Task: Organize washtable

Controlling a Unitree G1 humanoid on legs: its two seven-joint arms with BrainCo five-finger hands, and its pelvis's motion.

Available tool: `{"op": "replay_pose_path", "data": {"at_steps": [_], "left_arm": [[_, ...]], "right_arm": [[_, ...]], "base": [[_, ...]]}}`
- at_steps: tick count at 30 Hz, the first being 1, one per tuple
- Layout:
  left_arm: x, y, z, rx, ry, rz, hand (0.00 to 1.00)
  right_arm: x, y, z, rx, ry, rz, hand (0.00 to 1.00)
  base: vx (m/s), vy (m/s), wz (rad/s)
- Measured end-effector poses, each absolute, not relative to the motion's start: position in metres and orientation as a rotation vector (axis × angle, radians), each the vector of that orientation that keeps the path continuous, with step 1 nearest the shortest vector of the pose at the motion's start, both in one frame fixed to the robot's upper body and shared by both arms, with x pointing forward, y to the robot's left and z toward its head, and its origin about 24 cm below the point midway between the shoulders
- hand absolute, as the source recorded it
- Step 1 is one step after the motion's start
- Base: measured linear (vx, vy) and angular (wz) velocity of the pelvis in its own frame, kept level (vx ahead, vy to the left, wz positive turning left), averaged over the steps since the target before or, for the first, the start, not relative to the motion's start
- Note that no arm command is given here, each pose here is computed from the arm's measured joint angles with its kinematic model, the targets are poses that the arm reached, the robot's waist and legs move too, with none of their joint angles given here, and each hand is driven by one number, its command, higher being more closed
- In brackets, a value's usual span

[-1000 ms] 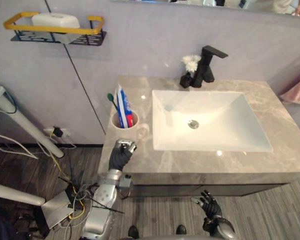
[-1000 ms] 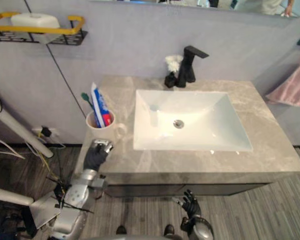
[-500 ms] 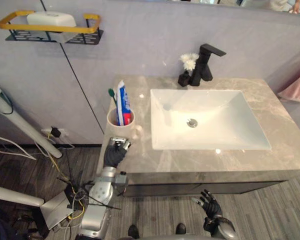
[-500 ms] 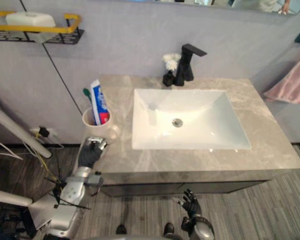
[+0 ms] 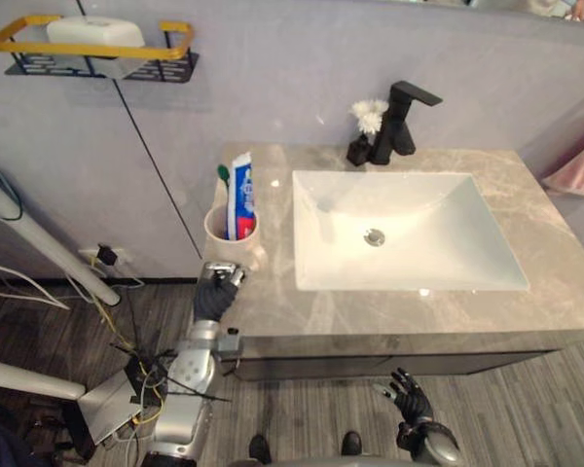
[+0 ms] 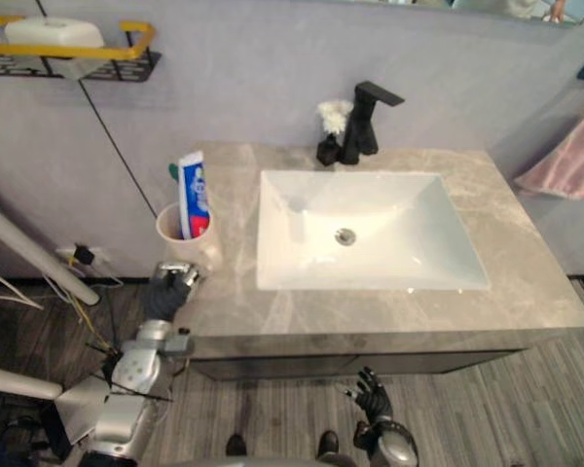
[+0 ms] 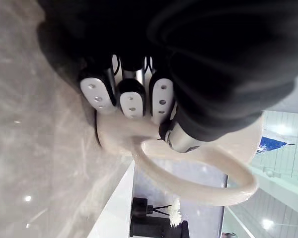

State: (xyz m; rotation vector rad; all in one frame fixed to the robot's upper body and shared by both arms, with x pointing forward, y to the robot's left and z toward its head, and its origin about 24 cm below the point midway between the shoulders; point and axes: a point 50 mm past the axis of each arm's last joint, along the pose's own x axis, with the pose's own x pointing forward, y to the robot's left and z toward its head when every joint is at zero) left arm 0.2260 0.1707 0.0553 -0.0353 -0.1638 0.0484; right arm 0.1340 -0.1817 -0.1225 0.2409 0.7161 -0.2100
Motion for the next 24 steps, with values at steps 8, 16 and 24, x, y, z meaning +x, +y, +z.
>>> {"op": "replay_pose_path", "data": {"at_steps": [8, 16, 24], "left_arm": [[0.233, 0.171, 0.056, -0.029, -0.167, 0.051, 1.0], [0.234, 0.172, 0.057, -0.02, -0.173, 0.054, 1.0], [0.236, 0.171, 0.059, -0.006, -0.18, 0.051, 1.0]], "right_arm": [[0.134, -0.184, -0.121, 0.241, 0.708, -0.219, 0.0], [0.131, -0.189, -0.122, 0.233, 0.713, -0.232, 0.0], [0.131, -0.189, -0.121, 0.233, 0.709, -0.232, 0.0]], "base": [[-0.03, -0.018, 0.0], [-0.04, -0.028, -0.04], [-0.03, -0.03, -0.04]]}}
